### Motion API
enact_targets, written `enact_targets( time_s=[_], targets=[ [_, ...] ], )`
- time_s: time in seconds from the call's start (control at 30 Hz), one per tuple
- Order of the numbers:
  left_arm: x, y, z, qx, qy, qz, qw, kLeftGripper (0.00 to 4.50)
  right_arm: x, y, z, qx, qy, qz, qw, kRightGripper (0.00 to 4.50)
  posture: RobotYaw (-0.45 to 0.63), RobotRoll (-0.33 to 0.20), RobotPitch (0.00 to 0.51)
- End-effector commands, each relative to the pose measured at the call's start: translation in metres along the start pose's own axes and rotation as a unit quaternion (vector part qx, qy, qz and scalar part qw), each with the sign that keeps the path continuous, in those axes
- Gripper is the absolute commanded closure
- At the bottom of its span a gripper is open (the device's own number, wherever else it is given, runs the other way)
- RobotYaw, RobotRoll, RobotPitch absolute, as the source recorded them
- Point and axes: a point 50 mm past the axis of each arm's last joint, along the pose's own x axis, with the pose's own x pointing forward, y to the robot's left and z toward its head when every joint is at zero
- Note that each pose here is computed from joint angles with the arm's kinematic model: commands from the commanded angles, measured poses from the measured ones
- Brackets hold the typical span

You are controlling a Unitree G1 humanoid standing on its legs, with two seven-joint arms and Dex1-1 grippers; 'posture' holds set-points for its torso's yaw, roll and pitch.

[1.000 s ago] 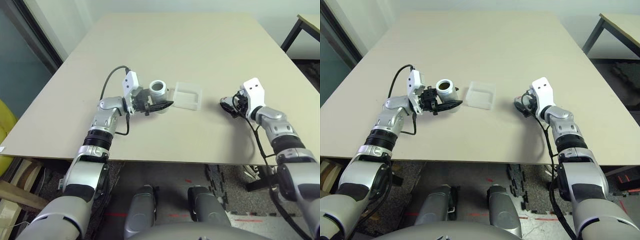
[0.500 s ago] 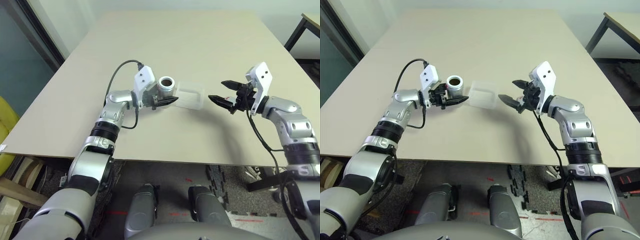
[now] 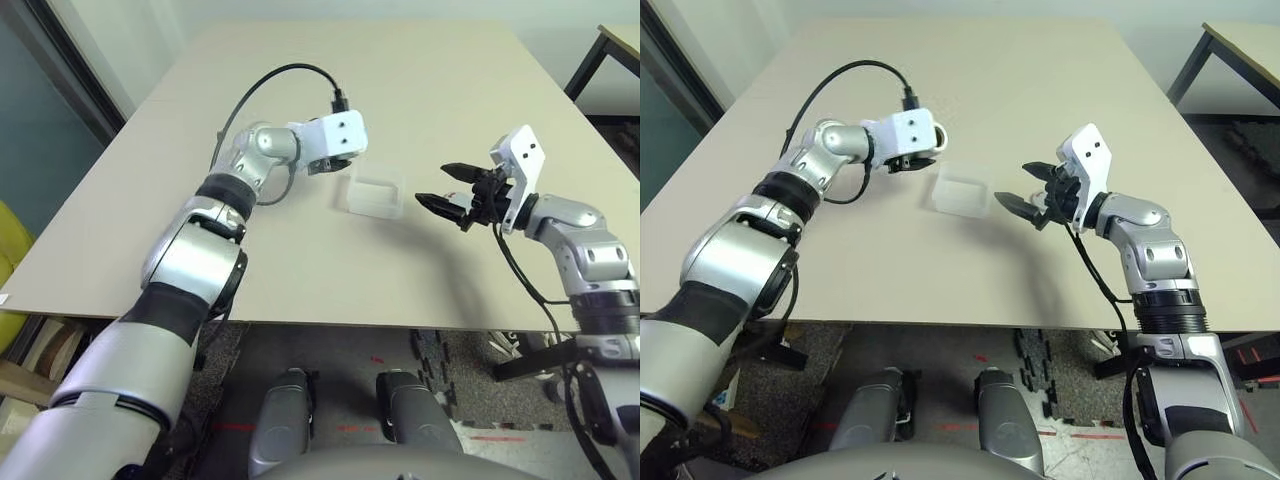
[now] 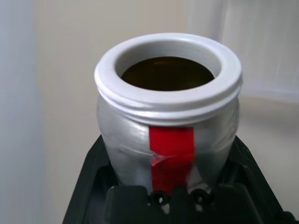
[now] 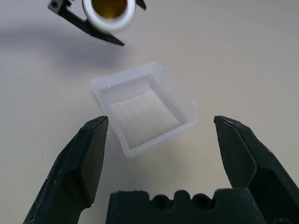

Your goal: Pour the medicine from the bottle into the box.

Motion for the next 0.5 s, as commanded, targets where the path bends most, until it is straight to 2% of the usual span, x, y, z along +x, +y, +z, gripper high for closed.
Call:
enact_targets(
  time_s=[0.03,0.17,0.23,0.4,0.5],
  targets=[
    [0.003,0.015,0.020,0.165,0.071,0.001,0.984,1.97,0.003,0.001,0.003,0.001,-0.016,-0.005,1.000,0.00,-0.15,0.000,0.048],
    [0.010,0.012,0.031,0.268,0.103,-0.006,0.958,1.97,0.001,0.004,0.004,0.013,-0.040,-0.022,0.999,0.00,-0.19,0.000,0.047],
    [0.011,0.012,0.032,0.297,0.118,-0.003,0.947,1.97,-0.001,0.007,0.003,0.017,-0.047,-0.027,0.998,0.00,-0.21,0.000,0.046],
    [0.010,0.016,0.030,0.312,0.137,0.005,0.940,1.97,-0.007,0.013,0.001,0.035,-0.059,-0.036,0.997,0.00,-0.22,0.000,0.048],
    [0.009,0.018,0.031,0.295,0.134,0.010,0.946,1.97,-0.007,0.015,0.000,0.036,-0.057,-0.035,0.997,0.00,-0.21,0.000,0.051]
  ],
)
